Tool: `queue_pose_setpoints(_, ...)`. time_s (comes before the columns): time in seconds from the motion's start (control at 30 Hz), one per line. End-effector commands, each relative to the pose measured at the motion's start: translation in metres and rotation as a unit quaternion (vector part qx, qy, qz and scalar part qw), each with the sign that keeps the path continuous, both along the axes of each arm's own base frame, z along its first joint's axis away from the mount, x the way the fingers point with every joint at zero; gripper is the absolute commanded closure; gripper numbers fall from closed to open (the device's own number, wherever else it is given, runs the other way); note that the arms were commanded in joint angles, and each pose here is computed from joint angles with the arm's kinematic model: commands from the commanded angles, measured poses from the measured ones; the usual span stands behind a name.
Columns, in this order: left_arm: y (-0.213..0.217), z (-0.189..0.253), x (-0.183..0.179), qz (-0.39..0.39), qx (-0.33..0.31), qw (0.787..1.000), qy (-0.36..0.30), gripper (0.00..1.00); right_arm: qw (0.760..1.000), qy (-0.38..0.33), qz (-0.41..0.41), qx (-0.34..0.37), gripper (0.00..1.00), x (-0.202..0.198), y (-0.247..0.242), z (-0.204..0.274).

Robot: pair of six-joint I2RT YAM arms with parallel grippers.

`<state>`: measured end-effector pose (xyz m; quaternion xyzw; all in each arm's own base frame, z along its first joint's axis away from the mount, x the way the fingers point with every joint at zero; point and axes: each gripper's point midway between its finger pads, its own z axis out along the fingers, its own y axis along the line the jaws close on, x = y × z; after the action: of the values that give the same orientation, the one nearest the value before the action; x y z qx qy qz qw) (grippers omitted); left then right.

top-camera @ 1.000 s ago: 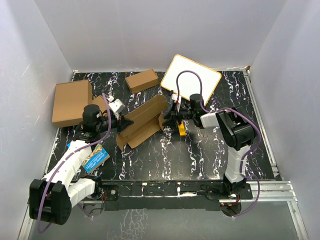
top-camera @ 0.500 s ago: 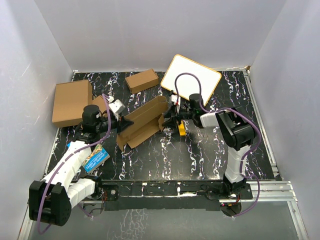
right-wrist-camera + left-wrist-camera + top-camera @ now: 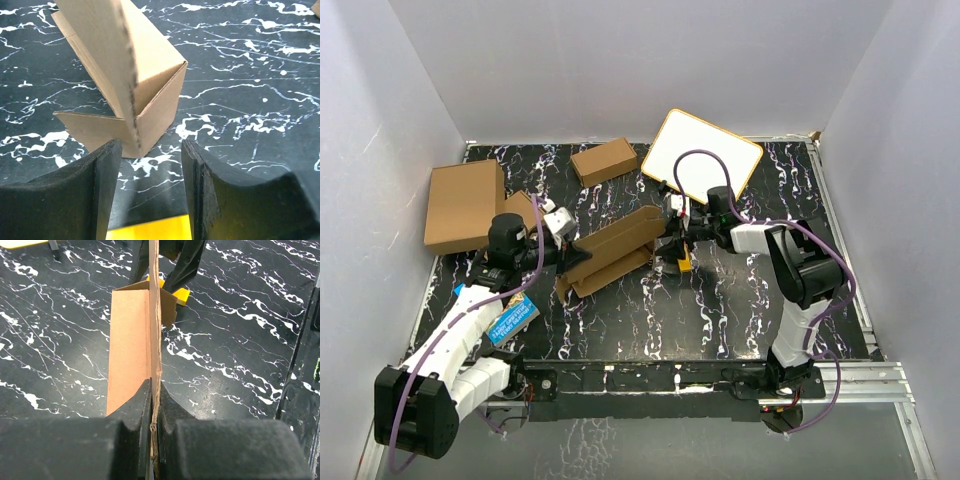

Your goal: Fold the paper box

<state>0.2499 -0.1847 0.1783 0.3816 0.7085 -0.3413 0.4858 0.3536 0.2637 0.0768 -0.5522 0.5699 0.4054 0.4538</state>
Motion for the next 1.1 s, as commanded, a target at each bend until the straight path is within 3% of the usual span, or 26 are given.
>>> queue_pose_setpoints(0.0, -0.005, -0.001, -0.008, -0.022, 0.005, 1.0, 0.005, 1.0, 0.996, -0.07, 0.014, 0.047, 0.45, -0.001, 0.009, 0.032)
queue_pose_setpoints(1.07, -0.006, -0.009, -0.006, -0.021, 0.01, 1.0, 0.017, 1.0, 0.986, -0.105, -0.069, 0.112, 0.51, -0.012, 0.031, 0.03)
